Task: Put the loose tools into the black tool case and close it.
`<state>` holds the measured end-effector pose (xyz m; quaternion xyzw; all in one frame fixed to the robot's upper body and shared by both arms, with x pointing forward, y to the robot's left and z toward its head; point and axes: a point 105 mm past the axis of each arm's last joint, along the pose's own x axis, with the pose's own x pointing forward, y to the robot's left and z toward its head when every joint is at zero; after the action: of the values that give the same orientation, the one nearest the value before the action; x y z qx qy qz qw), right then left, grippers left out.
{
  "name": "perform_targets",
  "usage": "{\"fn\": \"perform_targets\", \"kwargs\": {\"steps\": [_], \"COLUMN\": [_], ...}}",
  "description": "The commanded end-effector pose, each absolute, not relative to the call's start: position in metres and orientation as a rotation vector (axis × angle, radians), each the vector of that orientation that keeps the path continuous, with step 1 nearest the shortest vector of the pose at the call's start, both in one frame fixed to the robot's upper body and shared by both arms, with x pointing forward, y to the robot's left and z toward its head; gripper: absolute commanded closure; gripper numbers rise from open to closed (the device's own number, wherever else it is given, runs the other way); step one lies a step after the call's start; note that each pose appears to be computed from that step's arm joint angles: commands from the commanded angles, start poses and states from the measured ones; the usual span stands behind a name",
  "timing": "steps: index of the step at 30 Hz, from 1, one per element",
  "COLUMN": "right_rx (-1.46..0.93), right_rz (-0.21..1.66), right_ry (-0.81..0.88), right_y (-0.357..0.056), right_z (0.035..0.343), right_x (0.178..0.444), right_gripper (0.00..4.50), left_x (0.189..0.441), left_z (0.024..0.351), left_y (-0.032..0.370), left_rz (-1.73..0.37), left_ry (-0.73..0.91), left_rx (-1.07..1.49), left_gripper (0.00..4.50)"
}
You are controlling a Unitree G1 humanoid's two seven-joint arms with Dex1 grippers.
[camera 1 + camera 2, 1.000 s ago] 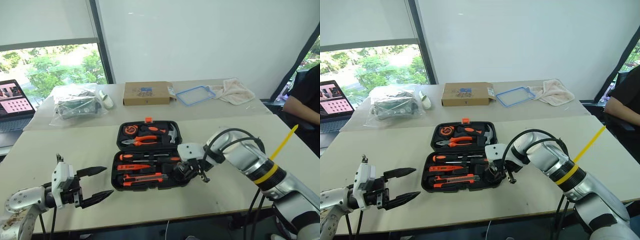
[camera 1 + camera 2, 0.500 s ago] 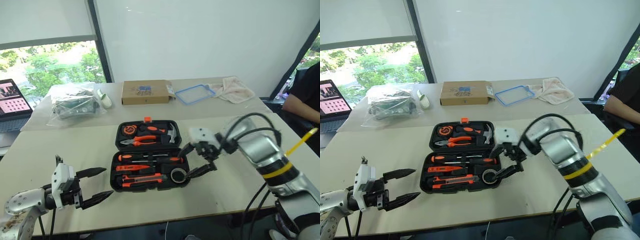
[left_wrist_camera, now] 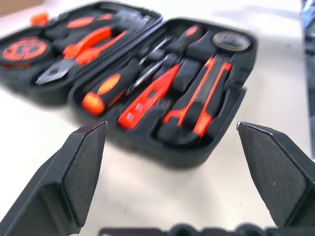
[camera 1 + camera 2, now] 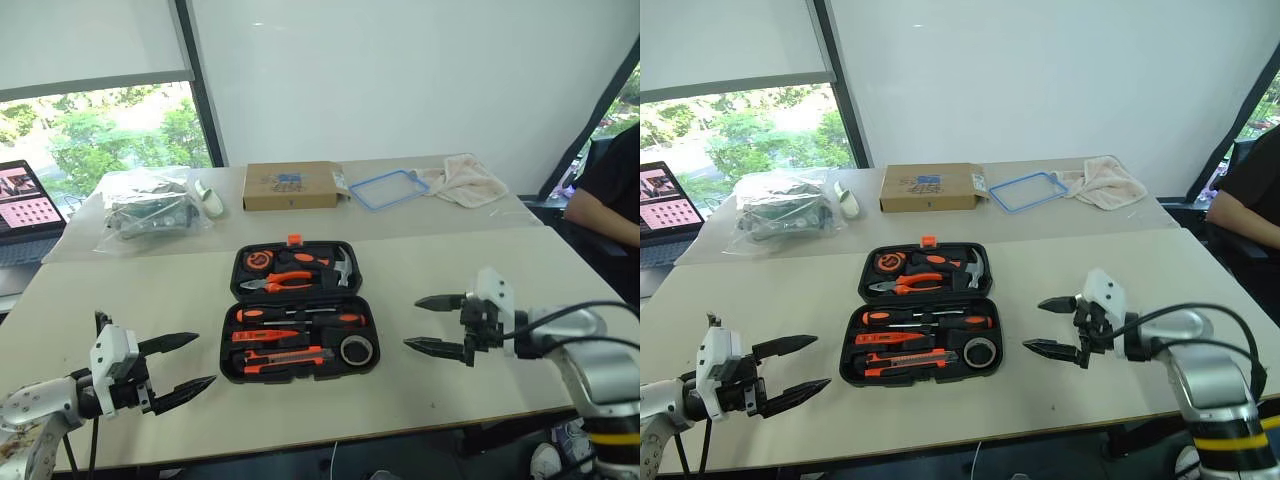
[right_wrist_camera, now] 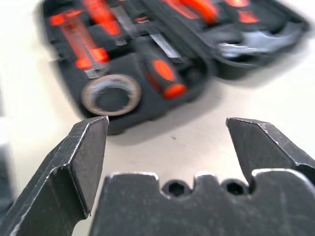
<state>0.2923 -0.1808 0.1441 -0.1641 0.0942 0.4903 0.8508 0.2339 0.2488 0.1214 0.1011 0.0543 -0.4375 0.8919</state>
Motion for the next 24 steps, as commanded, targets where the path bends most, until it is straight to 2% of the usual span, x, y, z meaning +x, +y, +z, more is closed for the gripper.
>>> {"fn": "perform_targets", "kwargs": {"steps": [1, 6, 8, 12, 17, 21, 22, 24], "right_rx": [-0.377, -0.378, -0.368, -0.454, -0.536, -0.553, -0.553, -0.565], "right_rz": [0.965, 0.912, 0.873, 0.799, 0.761, 0.812, 0.835, 0.887], "right_ry": [0.047, 0.002, -0.026, -0.025, -0.028, -0.041, -0.038, -0.038], "right_y": [-0.174, -0.175, -0.174, -0.174, -0.168, -0.151, -0.146, -0.136], "right_z": [0.164, 0.156, 0.154, 0.142, 0.135, 0.132, 0.130, 0.127], "right_x": [0.300, 0.315, 0.329, 0.357, 0.380, 0.391, 0.392, 0.391], "right_gripper": [0.04, 0.04, 0.04, 1.08, 2.78, 4.18, 4.40, 4.40], "left_x": [0.244, 0.260, 0.272, 0.304, 0.326, 0.339, 0.341, 0.345], "left_z": [0.130, 0.132, 0.132, 0.124, 0.113, 0.102, 0.100, 0.099], "left_y": [0.265, 0.273, 0.272, 0.260, 0.249, 0.243, 0.242, 0.235], "left_rz": [-0.790, -0.665, -0.602, -0.488, -0.440, -0.434, -0.433, -0.470], "left_ry": [0.098, 0.099, 0.091, 0.128, 0.184, 0.233, 0.242, 0.240], "left_rx": [0.197, 0.121, 0.075, 0.066, 0.092, 0.124, 0.125, 0.123], "left_gripper": [0.00, 0.00, 0.00, 1.11, 2.86, 4.42, 4.50, 4.50]}}
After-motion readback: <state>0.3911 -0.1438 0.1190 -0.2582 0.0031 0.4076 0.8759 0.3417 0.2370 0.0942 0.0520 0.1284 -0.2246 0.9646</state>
